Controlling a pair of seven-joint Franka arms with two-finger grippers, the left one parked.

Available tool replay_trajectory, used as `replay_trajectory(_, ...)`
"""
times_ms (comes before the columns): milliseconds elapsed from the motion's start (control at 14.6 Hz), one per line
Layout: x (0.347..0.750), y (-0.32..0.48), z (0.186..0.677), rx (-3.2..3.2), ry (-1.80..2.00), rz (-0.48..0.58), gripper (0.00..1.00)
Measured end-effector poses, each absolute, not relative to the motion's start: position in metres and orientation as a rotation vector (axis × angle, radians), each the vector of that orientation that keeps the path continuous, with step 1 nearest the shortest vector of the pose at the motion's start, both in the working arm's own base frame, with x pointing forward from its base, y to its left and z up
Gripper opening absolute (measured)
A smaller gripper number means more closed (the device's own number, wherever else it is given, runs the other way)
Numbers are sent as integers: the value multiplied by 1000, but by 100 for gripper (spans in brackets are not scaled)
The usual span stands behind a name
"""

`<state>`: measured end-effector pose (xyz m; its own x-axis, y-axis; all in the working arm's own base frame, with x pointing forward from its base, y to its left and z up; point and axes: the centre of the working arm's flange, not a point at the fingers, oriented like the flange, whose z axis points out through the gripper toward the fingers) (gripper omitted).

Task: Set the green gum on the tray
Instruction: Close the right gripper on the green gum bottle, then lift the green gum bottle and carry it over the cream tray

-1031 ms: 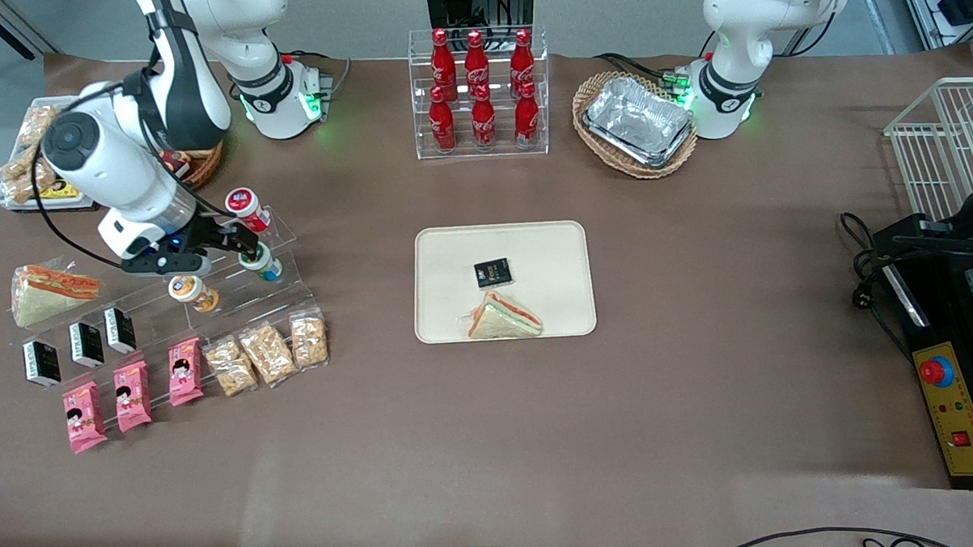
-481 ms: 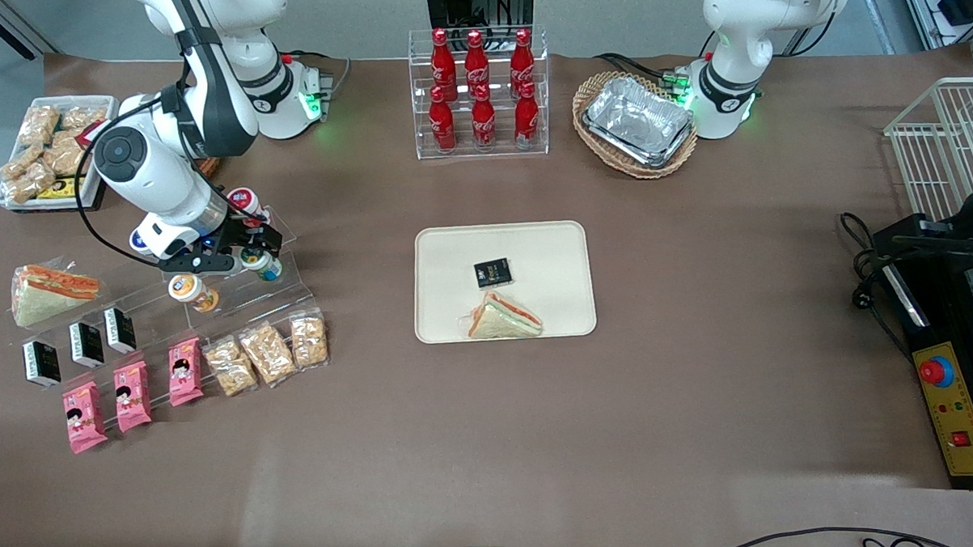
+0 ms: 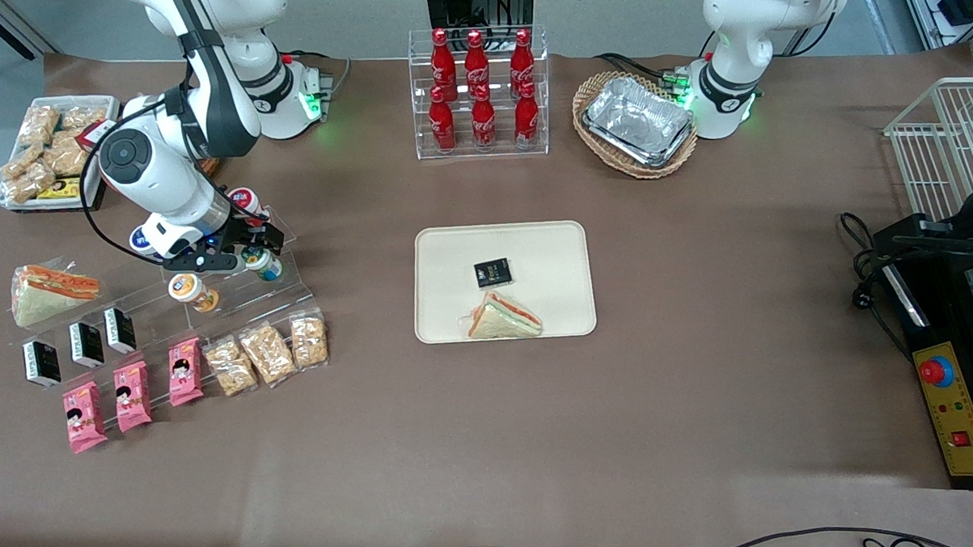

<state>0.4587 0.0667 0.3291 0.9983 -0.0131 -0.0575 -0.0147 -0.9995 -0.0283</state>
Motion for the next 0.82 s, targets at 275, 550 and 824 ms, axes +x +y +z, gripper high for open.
replay_trajectory(275, 460, 67, 320, -3114, 23, 101, 81)
replay_trajectory(550, 460, 67, 319, -3115, 25, 104, 61)
replay_trajectory(824, 464, 67, 324, -3118, 16, 74, 59)
